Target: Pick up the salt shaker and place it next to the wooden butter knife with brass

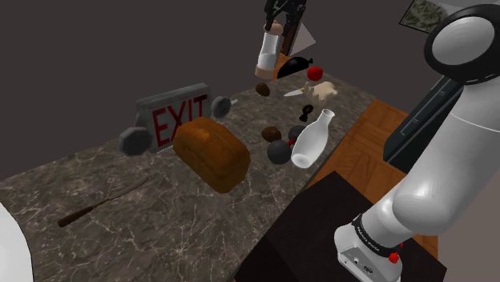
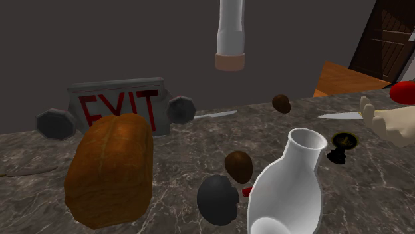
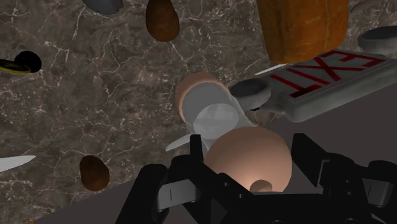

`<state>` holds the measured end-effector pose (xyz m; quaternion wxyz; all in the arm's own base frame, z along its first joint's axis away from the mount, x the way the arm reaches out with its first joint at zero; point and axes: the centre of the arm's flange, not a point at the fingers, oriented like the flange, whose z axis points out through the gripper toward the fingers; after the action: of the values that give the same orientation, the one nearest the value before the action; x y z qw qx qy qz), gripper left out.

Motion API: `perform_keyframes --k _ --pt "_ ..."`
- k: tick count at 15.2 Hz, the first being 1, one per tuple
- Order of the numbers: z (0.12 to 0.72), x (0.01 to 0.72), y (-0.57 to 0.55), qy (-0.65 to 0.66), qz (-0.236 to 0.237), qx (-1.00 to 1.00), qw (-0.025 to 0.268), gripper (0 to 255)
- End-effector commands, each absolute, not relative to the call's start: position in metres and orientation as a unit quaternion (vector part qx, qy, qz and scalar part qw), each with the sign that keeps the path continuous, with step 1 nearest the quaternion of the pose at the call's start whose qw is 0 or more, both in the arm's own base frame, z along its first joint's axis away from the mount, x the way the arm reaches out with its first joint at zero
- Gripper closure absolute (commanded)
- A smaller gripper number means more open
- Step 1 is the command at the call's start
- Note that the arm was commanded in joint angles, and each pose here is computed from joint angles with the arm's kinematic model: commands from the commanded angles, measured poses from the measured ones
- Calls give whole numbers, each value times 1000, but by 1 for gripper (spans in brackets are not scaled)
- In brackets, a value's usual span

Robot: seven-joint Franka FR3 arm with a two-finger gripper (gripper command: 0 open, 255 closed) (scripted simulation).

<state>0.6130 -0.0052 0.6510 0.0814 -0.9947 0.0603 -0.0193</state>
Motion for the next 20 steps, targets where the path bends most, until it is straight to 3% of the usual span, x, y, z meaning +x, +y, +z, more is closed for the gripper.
perform_keyframes --k 1,20 --pt "656 609 7 60 -19 -995 81 255" --pt "657 517 241 60 -19 -995 81 255"
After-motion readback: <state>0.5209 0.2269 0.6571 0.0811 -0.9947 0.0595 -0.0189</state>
